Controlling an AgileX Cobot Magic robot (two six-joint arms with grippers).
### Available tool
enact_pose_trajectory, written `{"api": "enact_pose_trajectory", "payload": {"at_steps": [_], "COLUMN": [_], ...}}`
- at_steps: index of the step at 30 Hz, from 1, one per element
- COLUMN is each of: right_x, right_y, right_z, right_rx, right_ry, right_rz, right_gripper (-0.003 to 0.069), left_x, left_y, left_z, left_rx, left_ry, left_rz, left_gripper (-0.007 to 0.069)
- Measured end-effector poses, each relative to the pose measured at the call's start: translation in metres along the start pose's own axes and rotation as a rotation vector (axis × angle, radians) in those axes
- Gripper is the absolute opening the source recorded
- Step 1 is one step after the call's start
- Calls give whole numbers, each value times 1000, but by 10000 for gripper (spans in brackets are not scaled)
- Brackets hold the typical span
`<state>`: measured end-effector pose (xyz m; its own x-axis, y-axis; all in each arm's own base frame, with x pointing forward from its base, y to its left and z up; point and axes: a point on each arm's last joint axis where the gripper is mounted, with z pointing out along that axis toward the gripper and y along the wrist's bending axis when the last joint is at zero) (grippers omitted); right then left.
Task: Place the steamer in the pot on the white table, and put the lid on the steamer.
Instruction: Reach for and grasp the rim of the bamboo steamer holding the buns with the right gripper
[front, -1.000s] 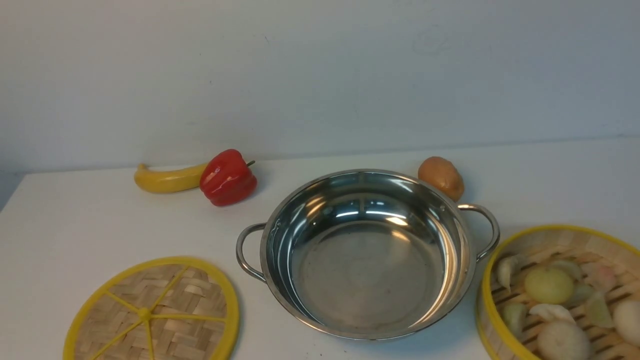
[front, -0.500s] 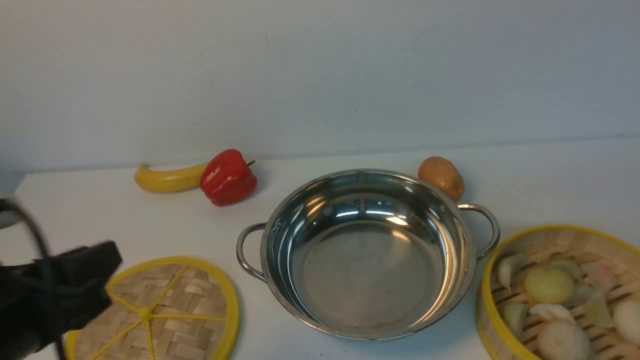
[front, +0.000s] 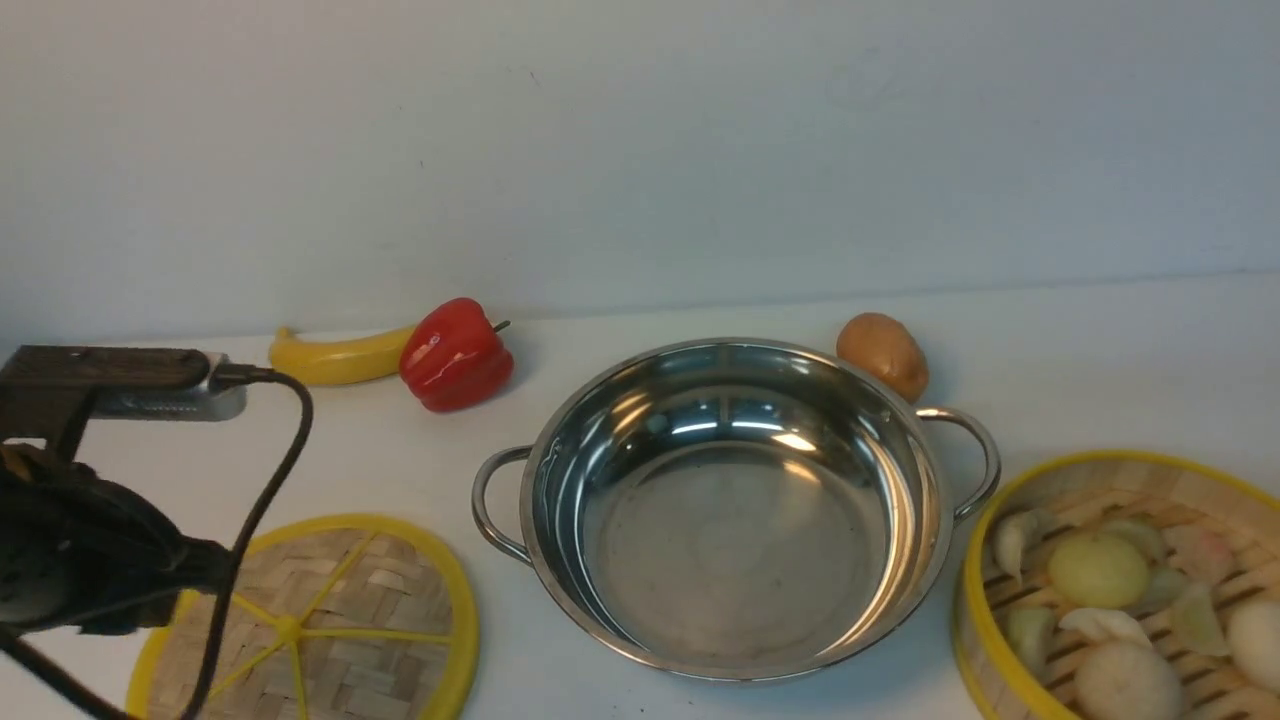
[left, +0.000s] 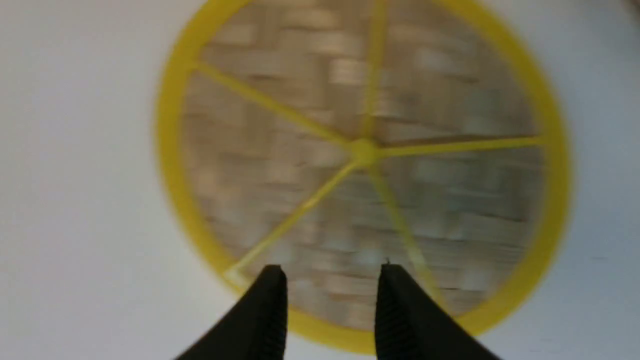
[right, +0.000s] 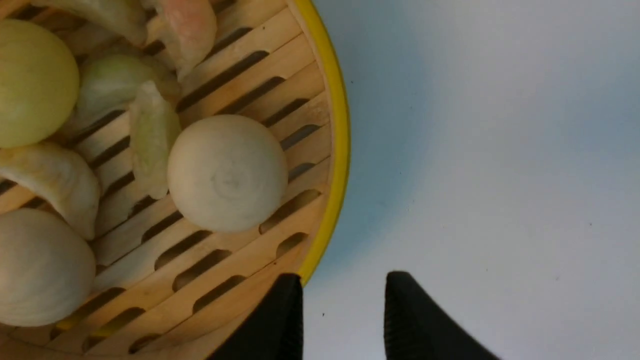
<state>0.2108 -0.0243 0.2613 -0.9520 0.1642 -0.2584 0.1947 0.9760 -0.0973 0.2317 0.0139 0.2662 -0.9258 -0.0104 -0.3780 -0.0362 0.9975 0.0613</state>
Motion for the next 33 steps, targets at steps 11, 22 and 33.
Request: {"api": "enact_pose_trajectory", "payload": {"at_steps": [11,22,33], "right_x": [-21,-35,-41], "right_y": [7,-1,-10], "right_z": [43,82,110], "right_rx": [12,52,-48], "right_ry": [55,68,91], "right_rz": [-38,-10,98], "right_gripper": [249,249,249], "left_x": [-3,-3,-4], "left_y": [7,0,0], "left_z": [-2,-2,-2], "left_rx": [-68,-1,9], "left_ry": [9,13,9], "left_rz": [-59,-49,-51], "left_gripper": [241,241,241]}}
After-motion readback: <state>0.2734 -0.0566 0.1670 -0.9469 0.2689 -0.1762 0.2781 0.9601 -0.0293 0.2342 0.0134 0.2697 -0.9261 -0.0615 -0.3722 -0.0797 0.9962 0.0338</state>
